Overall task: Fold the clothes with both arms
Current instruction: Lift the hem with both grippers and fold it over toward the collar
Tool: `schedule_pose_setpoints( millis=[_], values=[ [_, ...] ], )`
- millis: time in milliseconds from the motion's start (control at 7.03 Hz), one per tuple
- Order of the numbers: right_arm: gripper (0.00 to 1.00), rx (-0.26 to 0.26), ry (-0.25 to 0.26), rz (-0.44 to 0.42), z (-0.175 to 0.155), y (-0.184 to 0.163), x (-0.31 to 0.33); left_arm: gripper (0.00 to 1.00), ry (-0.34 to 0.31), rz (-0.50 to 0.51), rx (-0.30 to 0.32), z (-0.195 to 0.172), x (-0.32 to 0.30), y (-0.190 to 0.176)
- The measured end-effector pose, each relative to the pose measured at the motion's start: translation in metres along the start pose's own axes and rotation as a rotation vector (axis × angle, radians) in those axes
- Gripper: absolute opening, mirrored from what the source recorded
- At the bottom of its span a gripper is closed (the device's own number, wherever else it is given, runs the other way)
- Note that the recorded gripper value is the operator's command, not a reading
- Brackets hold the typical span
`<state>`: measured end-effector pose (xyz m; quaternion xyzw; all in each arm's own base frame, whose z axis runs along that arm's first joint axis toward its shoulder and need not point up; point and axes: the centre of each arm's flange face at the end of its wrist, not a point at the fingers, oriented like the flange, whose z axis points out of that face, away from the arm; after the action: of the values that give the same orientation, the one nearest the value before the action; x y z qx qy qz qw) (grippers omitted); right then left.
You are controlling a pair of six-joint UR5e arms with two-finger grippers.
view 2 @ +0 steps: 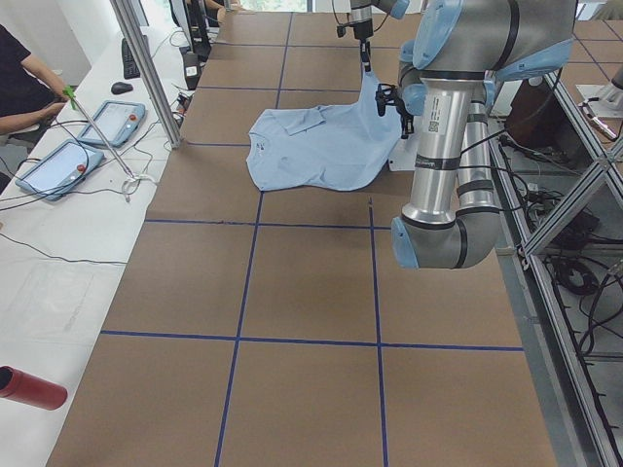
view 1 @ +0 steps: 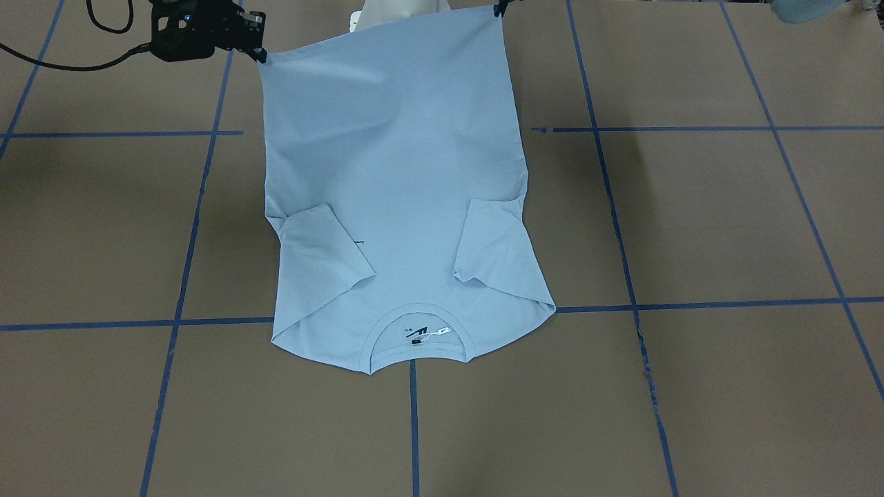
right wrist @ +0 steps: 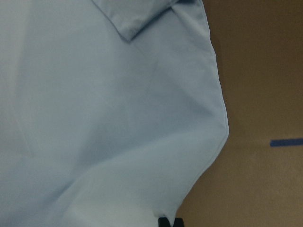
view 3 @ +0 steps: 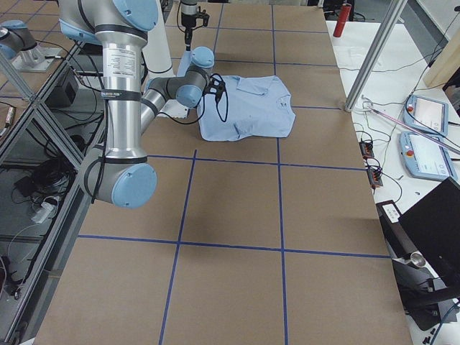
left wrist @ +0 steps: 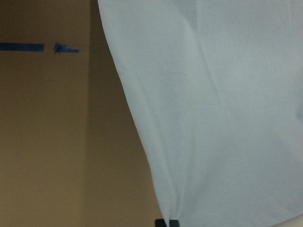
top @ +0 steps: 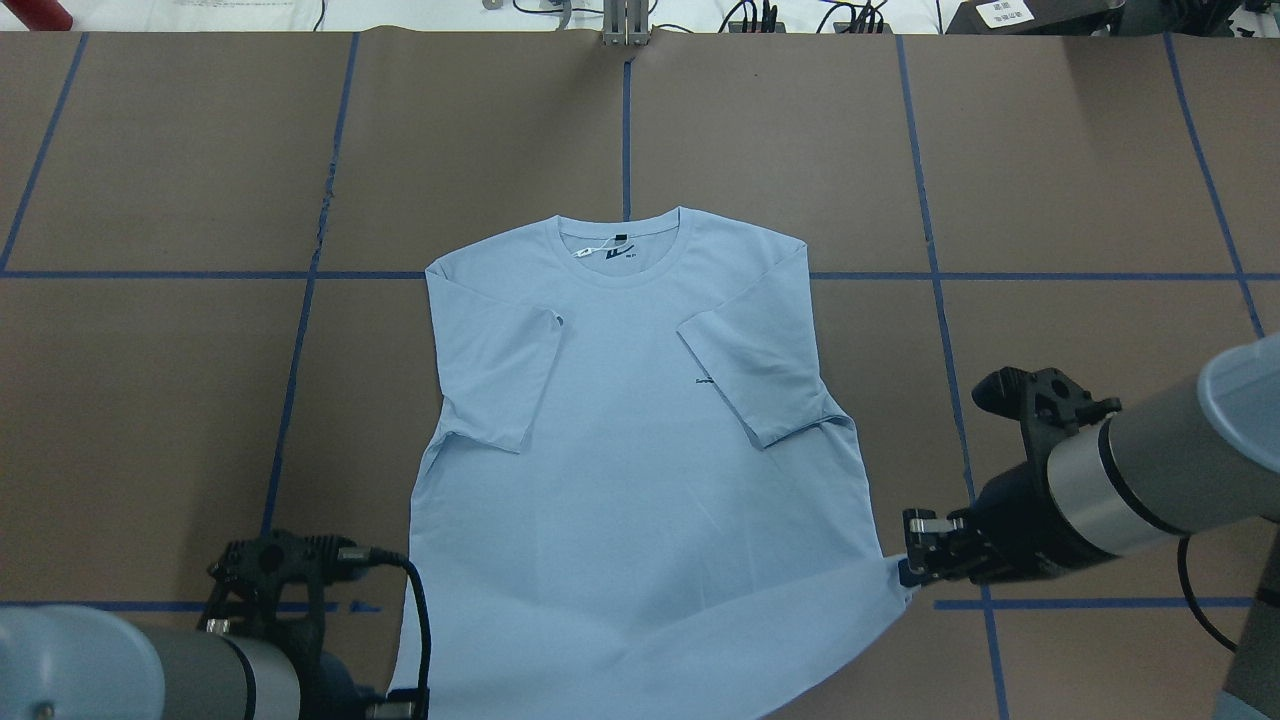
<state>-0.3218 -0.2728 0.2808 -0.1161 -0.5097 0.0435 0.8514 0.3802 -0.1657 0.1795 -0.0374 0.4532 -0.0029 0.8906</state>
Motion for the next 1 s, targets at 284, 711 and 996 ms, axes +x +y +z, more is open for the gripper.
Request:
schedule_pose_setpoints(
  millis=[284, 711, 996],
  values=[
    [0.0, 0.098, -0.014, 0.043, -0.002, -0.065, -0.012, 0.0, -0.032, 0.032, 0.086, -0.004, -0.009, -0.06],
    [0.0, 0.219, -0.015, 0.097, -0.009, -0.169, -0.04, 0.0, -0.102, -0.006, 0.168, 0.013, -0.005, -0.136],
    [0.0, 0.257, 0.006, 0.121, -0.007, -0.218, -0.048, 0.0, -0.136, -0.034, 0.234, 0.014, -0.009, -0.209]
  ],
)
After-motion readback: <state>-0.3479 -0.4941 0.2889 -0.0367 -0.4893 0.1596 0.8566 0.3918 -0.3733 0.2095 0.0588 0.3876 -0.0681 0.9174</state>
